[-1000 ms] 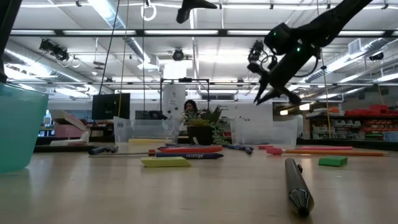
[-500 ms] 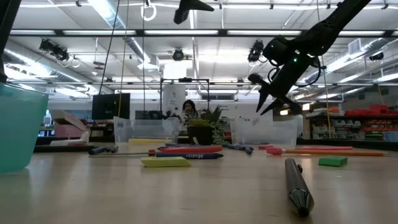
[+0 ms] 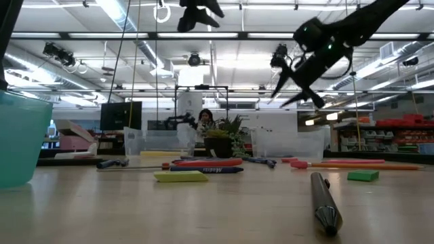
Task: Sort crayons/erasers/pens/pencils in bins
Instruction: Put the blue crayon into the right transparent bin
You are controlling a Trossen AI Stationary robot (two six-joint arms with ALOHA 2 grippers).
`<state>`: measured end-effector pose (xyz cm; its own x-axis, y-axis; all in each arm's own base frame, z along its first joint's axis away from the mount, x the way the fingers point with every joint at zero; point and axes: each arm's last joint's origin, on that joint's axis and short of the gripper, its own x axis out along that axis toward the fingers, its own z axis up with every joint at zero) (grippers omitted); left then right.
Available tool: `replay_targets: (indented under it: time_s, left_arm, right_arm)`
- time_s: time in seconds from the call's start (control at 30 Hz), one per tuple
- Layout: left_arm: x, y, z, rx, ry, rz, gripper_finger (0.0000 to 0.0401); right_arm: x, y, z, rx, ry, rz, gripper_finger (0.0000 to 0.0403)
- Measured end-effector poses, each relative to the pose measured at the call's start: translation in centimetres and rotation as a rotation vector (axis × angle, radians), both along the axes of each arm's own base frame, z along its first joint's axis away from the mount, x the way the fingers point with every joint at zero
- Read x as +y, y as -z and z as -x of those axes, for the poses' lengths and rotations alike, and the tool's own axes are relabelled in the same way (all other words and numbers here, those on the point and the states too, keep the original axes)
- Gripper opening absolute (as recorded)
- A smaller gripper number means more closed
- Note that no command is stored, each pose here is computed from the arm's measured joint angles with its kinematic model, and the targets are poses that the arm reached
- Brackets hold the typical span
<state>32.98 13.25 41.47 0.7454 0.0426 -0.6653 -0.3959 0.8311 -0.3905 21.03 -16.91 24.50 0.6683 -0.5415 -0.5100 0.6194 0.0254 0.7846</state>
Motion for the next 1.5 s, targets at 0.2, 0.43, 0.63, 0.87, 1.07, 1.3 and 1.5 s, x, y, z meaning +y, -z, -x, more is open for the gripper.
replay_targets:
  time_s: [0.2, 0.43, 0.63, 0.87, 1.07, 1.3, 1.5]
  left_arm:
    - [0.0, 2.8, 0.0, 0.187, -0.076, -0.001, 0.0133]
    - [-0.5, 9.5, -1.0, 0.378, -0.107, 0.089, 0.0133]
    - [-1.2, 14.9, -1.1, 0.438, -0.175, 0.166, 0.0136]
    - [-1.2, 18.9, -0.7, 0.421, -0.503, 0.32, 0.0135]
    - [-1.0, 20.9, -0.4, 0.402, -0.768, 0.411, 0.0135]
    - [-0.7, 23.6, -1.2, 0.43, -0.938, 0.49, 0.0142]
    - [-0.4, 24.5, -2.1, 0.383, -0.972, 0.515, 0.0145]
  right_arm:
    - [3.7, -4.1, 0.8, -0.094, -0.159, 0.165, 0.0177]
    - [8.1, -7.4, 2.1, -0.186, -0.327, 0.331, 0.0177]
    - [10.4, -8.9, 3.2, -0.244, -0.421, 0.407, 0.0177]
    - [11.4, -9.2, 3.3, -0.262, -0.471, 0.422, 0.0177]
    - [11.8, -9.0, 2.9, -0.258, -0.499, 0.413, 0.0177]
    - [12.2, -8.9, 2.8, -0.257, -0.522, 0.406, 0.0177]
    - [12.2, -8.9, 2.8, -0.259, -0.533, 0.4, 0.0177]
